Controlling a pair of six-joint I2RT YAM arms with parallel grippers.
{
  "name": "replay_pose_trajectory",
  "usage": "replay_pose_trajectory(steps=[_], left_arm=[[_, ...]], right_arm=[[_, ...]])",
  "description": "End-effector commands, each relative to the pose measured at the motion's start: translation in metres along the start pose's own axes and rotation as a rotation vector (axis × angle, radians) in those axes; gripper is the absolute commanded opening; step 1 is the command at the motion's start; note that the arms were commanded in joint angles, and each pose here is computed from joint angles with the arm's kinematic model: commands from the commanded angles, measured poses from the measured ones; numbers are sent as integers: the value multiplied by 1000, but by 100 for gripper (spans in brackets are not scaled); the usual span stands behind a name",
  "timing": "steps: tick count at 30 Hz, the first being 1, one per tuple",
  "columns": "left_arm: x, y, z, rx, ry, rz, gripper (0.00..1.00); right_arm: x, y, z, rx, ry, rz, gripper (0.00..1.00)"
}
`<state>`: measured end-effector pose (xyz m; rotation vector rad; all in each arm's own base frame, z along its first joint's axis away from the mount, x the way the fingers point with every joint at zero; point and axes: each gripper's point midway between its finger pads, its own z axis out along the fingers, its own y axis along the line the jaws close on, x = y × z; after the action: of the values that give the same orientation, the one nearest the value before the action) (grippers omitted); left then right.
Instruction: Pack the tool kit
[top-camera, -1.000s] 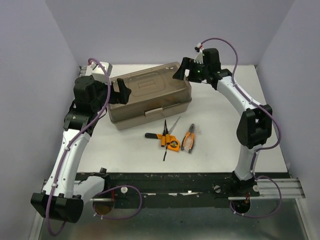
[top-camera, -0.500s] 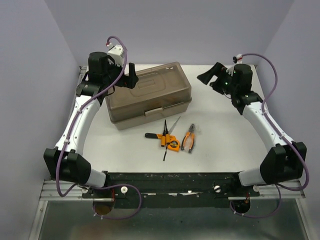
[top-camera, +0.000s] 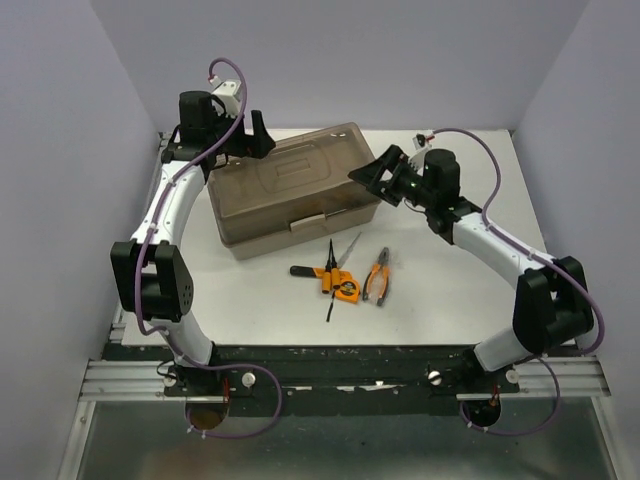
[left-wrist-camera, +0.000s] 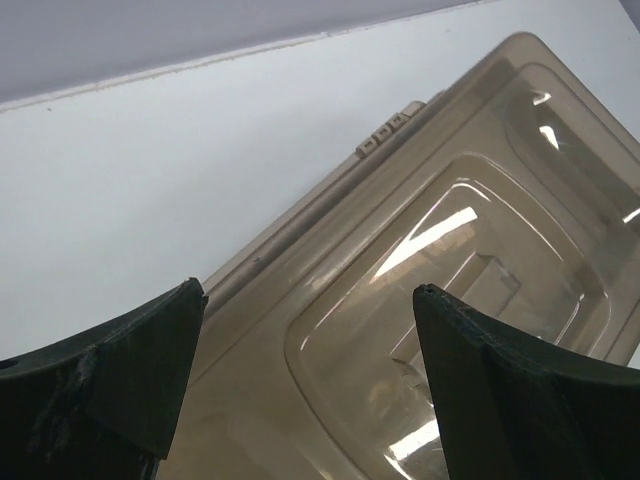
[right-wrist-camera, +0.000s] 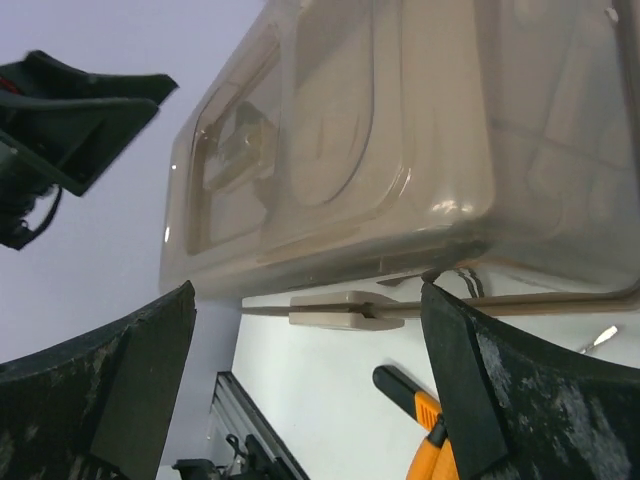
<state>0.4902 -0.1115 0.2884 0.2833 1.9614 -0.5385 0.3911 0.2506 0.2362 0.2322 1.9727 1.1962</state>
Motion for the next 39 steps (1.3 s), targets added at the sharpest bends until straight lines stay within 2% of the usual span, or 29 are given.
replay_pose_trajectory(steps=[1, 8, 13, 16, 22, 25, 29, 32, 35, 39], left_arm=[[16, -6, 14, 118, 14, -50, 99], [51, 1, 7, 64, 61, -75, 99], [82, -21, -13, 103, 113, -193, 99], [89, -37, -29, 122, 116, -203, 99], [54, -38, -61, 32, 38, -150, 99], [36, -39, -67, 6, 8, -116, 99], [27, -32, -57, -14, 33, -86, 99], [34, -26, -37, 12, 147, -87, 99], [45, -20, -17, 4, 242, -70, 99], [54, -17, 2, 6, 283, -28, 99]], right_arm=[[-19, 19, 23, -74, -23, -10, 100], [-30, 17, 60, -78, 12, -24, 100], [-44, 21, 82, -85, 33, -60, 100], [-54, 21, 89, -102, 40, -51, 100], [-65, -9, 65, -82, -23, 36, 100], [-53, -27, 45, -74, -42, 90, 100], [-27, -43, 32, -87, -37, 165, 100], [-8, -46, 29, -172, -37, 254, 100], [4, -45, 33, -222, -23, 278, 100], [17, -45, 40, -245, 1, 299, 100]])
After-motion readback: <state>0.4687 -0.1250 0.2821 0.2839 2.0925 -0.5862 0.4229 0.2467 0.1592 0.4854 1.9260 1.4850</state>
